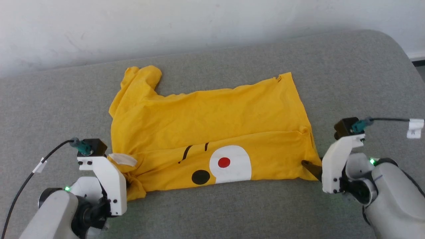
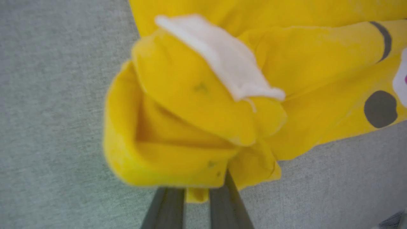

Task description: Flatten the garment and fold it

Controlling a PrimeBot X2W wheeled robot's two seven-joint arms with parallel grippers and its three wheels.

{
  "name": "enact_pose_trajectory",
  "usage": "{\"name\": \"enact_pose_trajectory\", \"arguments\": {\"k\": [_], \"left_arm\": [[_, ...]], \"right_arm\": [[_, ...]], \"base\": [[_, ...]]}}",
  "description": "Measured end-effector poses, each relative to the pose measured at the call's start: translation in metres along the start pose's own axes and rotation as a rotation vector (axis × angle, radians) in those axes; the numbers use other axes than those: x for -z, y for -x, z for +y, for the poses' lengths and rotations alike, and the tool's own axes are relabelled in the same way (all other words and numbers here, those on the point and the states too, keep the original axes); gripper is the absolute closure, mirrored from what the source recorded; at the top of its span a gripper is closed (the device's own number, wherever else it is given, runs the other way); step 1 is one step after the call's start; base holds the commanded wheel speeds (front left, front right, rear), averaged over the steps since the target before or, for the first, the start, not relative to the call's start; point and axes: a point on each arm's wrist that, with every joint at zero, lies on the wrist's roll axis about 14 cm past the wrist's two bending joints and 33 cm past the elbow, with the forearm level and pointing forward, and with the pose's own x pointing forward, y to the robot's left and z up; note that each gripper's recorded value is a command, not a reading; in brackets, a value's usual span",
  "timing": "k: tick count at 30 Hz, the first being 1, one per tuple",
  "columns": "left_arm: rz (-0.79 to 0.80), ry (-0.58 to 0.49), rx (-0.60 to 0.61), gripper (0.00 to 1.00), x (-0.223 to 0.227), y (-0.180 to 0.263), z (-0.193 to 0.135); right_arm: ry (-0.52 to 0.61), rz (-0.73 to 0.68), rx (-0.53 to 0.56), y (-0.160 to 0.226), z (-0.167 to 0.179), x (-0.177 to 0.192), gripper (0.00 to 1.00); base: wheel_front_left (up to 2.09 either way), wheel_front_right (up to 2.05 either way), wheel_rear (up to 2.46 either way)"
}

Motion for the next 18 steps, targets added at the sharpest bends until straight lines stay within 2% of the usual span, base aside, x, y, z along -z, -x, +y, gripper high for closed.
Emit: {"name": "enact_pose_trajectory", "arguments": {"k": [1, 3, 4, 11, 18], "left_arm": [[-0.003, 0.004, -0.001, 1.00, 0.001, 0.000, 0.001], [-0.009, 0.005, -0.005, 1.00, 0.002, 0.001, 0.001], [-0.011, 0.006, -0.006, 1.00, 0.002, 0.002, 0.002], [-0.047, -0.002, -0.013, 1.00, 0.000, 0.014, 0.002], [-0.139, -0.012, -0.068, 1.00, 0.003, 0.047, 0.012]], "right_arm": [[-0.005, 0.029, -0.005, -0.002, 0.001, 0.001, 0.39], [-0.021, 0.058, -0.016, -0.004, 0.003, 0.000, 0.87], [-0.028, 0.072, -0.021, -0.004, 0.004, 0.000, 1.00], [0.017, 0.017, -0.047, 0.004, 0.014, -0.012, 1.00], [0.145, -0.197, -0.092, 0.040, 0.034, -0.051, 1.00]], "base": [[0.00, 0.00, 0.00], [0.00, 0.00, 0.00], [0.00, 0.00, 0.00], [0.00, 0.00, 0.00], [0.00, 0.00, 0.00]]}}
